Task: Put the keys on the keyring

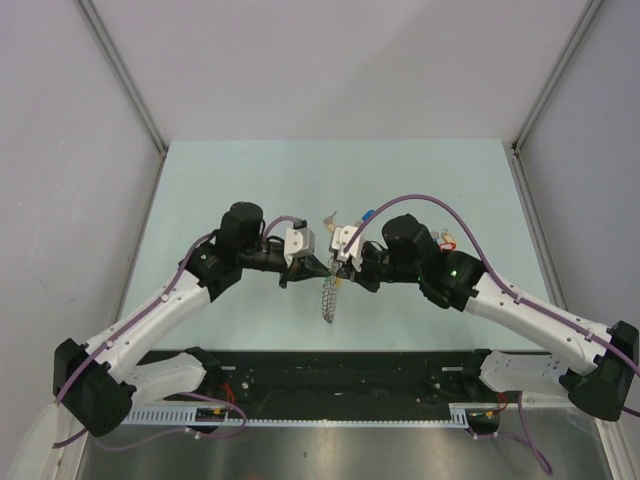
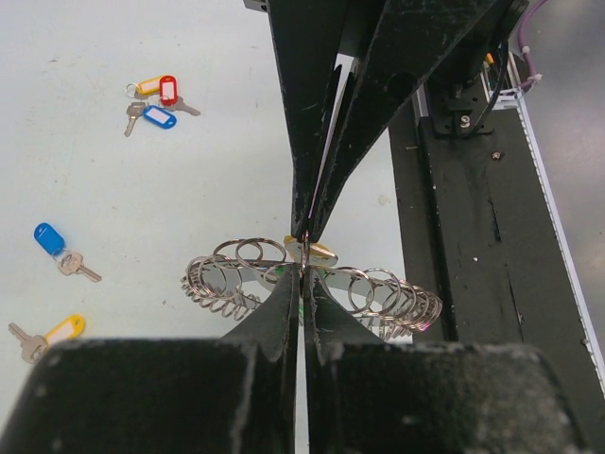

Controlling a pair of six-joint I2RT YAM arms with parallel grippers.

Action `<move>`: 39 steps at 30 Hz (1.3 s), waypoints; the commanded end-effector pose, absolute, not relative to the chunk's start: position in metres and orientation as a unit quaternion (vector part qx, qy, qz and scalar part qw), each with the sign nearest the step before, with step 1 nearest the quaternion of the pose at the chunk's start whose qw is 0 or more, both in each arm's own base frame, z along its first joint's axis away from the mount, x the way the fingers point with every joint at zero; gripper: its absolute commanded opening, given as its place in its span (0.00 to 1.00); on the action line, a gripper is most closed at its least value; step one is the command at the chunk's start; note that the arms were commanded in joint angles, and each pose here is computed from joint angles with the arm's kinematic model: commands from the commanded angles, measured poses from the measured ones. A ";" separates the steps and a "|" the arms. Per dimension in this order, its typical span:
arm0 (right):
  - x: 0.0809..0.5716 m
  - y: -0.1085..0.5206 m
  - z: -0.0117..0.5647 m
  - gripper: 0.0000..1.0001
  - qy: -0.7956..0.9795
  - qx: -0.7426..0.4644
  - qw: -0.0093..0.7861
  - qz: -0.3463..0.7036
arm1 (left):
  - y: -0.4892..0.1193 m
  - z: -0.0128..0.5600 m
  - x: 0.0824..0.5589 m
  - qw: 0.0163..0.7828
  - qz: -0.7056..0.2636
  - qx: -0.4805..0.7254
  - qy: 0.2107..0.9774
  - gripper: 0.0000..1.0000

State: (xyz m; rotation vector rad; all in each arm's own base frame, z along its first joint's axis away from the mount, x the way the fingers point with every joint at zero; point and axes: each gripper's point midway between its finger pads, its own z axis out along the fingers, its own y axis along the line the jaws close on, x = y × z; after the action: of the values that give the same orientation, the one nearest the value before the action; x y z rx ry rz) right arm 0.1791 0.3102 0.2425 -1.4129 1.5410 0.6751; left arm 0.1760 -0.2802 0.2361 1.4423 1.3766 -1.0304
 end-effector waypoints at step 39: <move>0.172 0.323 0.303 0.31 0.570 -0.574 0.517 0.279 | -0.291 0.254 0.176 0.455 -0.413 0.570 0.546 0.00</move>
State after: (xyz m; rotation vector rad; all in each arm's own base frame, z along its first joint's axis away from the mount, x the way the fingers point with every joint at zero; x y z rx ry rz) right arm 0.1749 0.3213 0.2555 -1.4446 1.4938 0.6538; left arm 0.1756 -0.2849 0.2339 1.4319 1.4344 -1.0178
